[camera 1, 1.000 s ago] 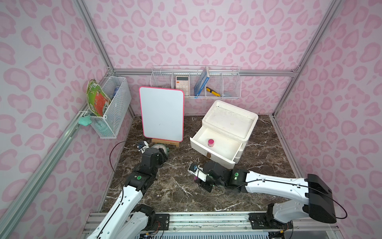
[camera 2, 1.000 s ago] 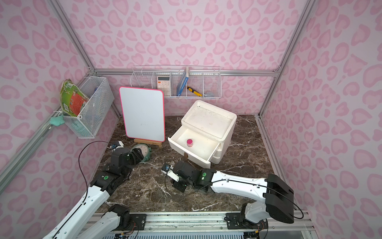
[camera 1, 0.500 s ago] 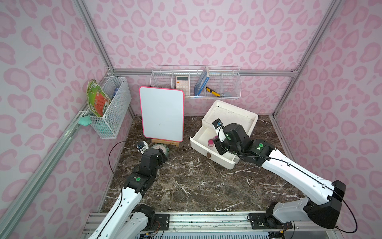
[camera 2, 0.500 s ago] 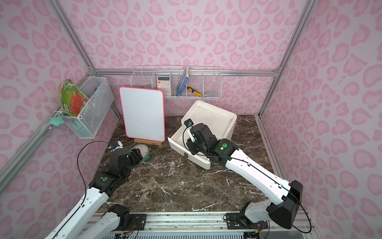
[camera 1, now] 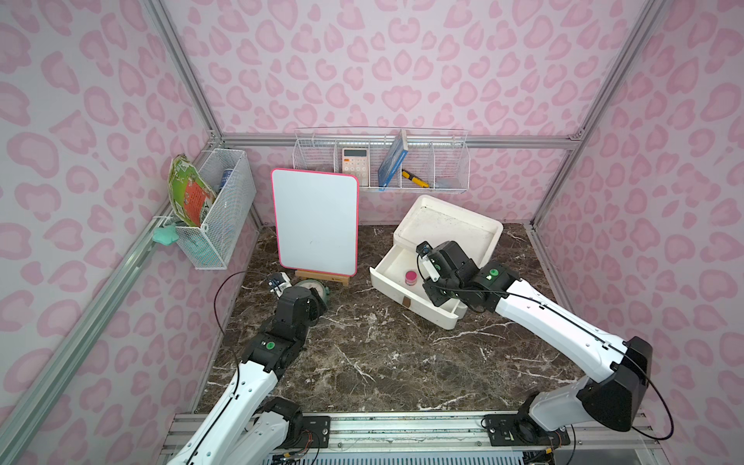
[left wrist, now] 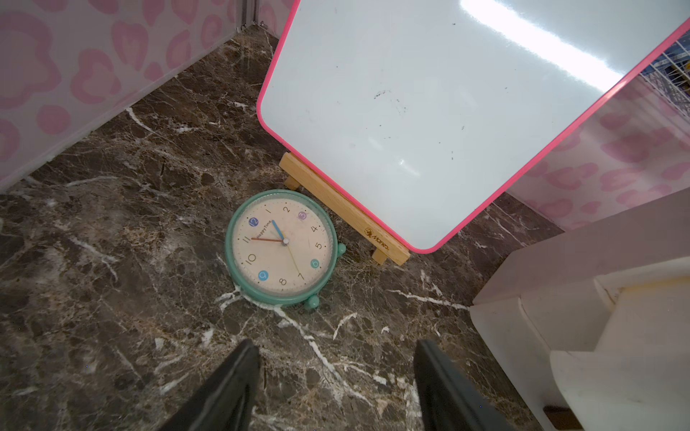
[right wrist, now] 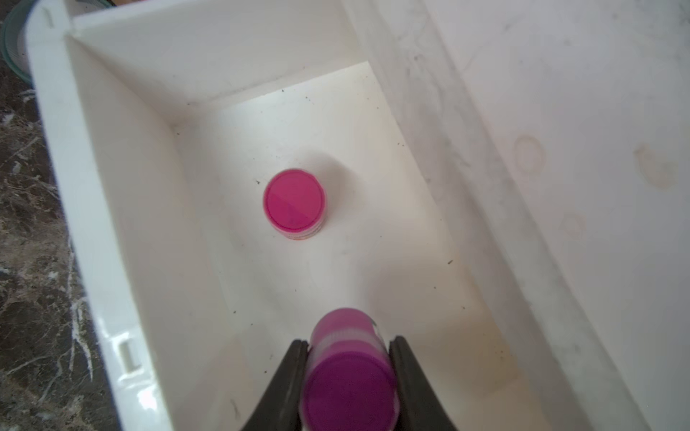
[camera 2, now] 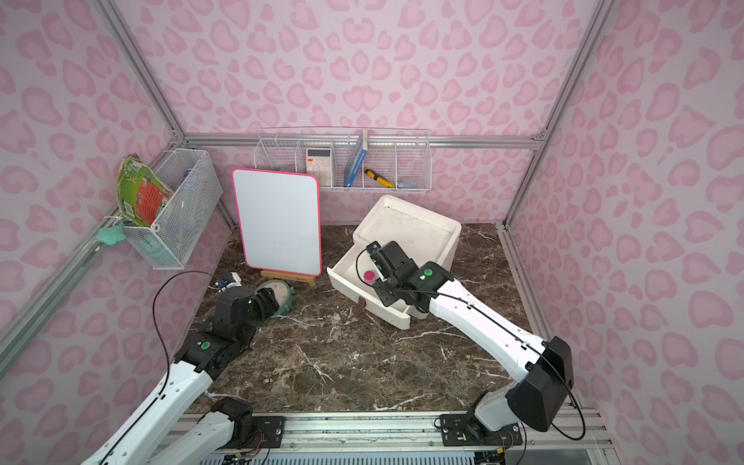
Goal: Put the paint cans in the drawer according to color
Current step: Place the paint can in the drawer, then close the drawer in the storage box.
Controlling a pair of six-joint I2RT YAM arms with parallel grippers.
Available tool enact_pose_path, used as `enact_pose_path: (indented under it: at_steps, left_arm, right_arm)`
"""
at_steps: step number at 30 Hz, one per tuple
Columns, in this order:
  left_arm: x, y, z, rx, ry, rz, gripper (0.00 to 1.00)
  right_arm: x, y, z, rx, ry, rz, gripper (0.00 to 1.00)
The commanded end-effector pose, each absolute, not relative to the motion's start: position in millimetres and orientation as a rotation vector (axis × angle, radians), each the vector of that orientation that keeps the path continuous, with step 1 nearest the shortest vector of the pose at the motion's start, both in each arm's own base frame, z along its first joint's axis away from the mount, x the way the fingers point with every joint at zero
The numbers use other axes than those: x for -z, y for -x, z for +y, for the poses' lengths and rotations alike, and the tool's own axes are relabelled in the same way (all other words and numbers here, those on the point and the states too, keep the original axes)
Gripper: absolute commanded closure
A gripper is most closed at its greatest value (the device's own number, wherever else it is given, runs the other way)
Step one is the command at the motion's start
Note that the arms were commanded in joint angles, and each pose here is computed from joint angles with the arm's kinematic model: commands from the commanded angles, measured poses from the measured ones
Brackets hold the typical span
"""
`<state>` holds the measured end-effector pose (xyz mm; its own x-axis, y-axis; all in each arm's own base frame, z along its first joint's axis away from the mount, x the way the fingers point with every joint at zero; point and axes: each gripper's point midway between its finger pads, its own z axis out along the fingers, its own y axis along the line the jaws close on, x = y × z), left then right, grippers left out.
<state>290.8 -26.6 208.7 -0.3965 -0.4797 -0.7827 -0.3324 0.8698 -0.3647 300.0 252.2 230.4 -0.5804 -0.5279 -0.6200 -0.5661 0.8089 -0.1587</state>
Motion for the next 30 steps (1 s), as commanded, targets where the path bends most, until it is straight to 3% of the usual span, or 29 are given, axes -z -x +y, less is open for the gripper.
enact_pose_path:
  at_steps: [1, 8, 15, 23, 27, 30]
  left_arm:
    - [-212.6, -290.8, -25.7, 0.149, 0.556, 2.034, 0.30]
    - [-214.2, -290.6, -30.2, 0.144, 0.518, 2.068, 0.30]
    - [-212.1, -292.6, -38.4, 0.148, 0.469, 2.115, 0.30]
    - [-234.2, -297.4, -74.3, 0.165, 0.218, 2.083, 0.35]
    - [-253.0, -292.4, -129.3, 0.149, -0.112, 1.969, 0.35]
    - [-249.3, -286.1, -170.2, 0.198, -0.296, 1.904, 0.34]
  right_arm:
    - [-225.7, -303.5, 254.8, -0.078, 0.814, 2.309, 0.71]
    - [-212.3, -309.7, 257.2, -0.061, 0.847, 2.342, 0.67]
    - [-215.8, -308.9, 261.3, -0.068, 0.864, 2.358, 0.49]
    - [-296.8, -308.9, 252.0, -0.146, 0.725, 2.159, 0.42]
    - [-345.5, -317.2, 204.8, -0.114, 0.474, 2.023, 0.36]
    - [-354.9, -329.1, 155.5, -0.094, 0.281, 2.038, 0.39]
